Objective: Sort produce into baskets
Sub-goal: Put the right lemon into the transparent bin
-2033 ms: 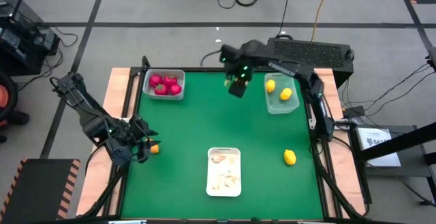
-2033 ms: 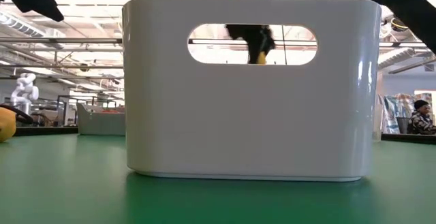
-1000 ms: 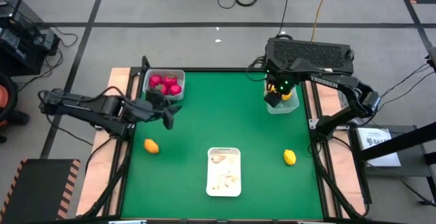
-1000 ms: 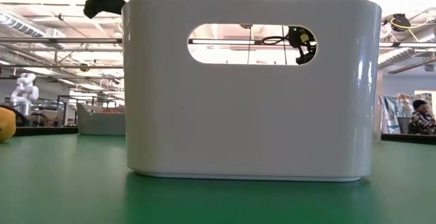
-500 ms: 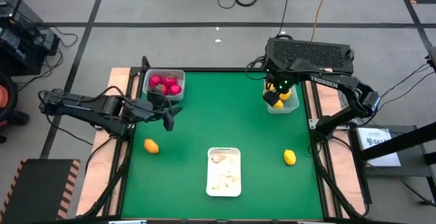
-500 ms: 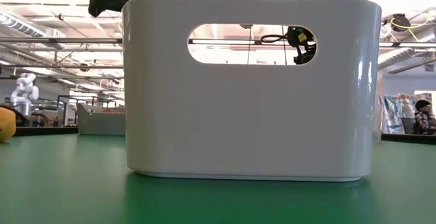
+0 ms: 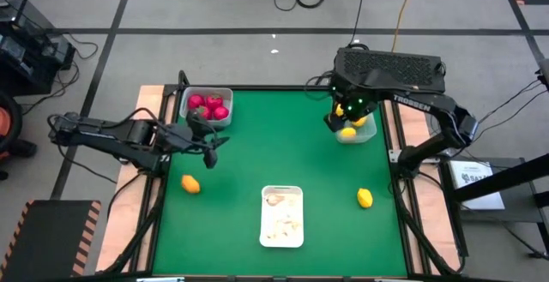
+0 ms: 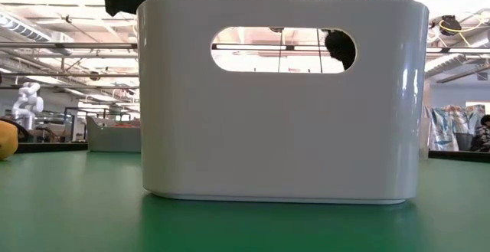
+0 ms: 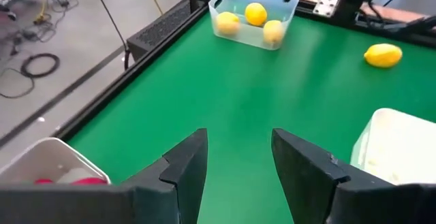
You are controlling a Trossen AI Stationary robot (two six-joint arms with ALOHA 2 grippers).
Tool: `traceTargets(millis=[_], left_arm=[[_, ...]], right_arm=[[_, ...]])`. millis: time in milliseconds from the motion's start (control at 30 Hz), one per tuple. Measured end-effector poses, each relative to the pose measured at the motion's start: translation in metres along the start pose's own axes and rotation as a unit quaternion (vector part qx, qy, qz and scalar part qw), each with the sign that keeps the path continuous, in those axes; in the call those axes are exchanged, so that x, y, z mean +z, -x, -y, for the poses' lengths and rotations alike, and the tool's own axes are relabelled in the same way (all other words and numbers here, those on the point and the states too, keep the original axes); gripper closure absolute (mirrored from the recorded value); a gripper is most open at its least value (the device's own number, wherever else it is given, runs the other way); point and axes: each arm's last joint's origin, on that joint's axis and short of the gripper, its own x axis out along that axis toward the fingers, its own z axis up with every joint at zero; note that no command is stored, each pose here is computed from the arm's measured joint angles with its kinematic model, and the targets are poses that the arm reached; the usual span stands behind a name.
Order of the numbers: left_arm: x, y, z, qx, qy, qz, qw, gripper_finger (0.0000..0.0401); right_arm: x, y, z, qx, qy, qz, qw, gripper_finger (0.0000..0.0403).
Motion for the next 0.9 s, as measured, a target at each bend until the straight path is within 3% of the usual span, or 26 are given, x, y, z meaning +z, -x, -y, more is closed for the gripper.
traceTargets(millis=[167, 500, 667, 800, 900], left_arm=[[0.001, -0.002, -0.004, 0.004, -0.022, -0.003, 1.000, 0.0230], [0.003, -0.004, -0.006, -0.023, -0.038, -0.006, 0.999, 0.0230], [0.006, -0.005, -0.004, -0.035, -0.033, 0.004, 0.999, 0.0230], [0.008, -0.005, -0.003, -0.049, -0.025, 0.014, 0.998, 0.0230], [0.009, -0.005, -0.002, -0.060, -0.022, 0.017, 0.998, 0.0230]], right_arm=[[-0.027, 0.007, -0.040, 0.005, -0.024, -0.016, 1.000, 0.0090], [-0.115, 0.003, -0.098, -0.040, -0.042, -0.071, 0.996, 0.0090], [-0.151, -0.004, -0.109, -0.059, -0.011, -0.081, 0.995, 0.0090], [-0.175, -0.028, -0.102, -0.107, -0.021, -0.105, 0.988, 0.0090], [-0.185, -0.051, -0.096, -0.112, -0.023, -0.138, 0.984, 0.0090]])
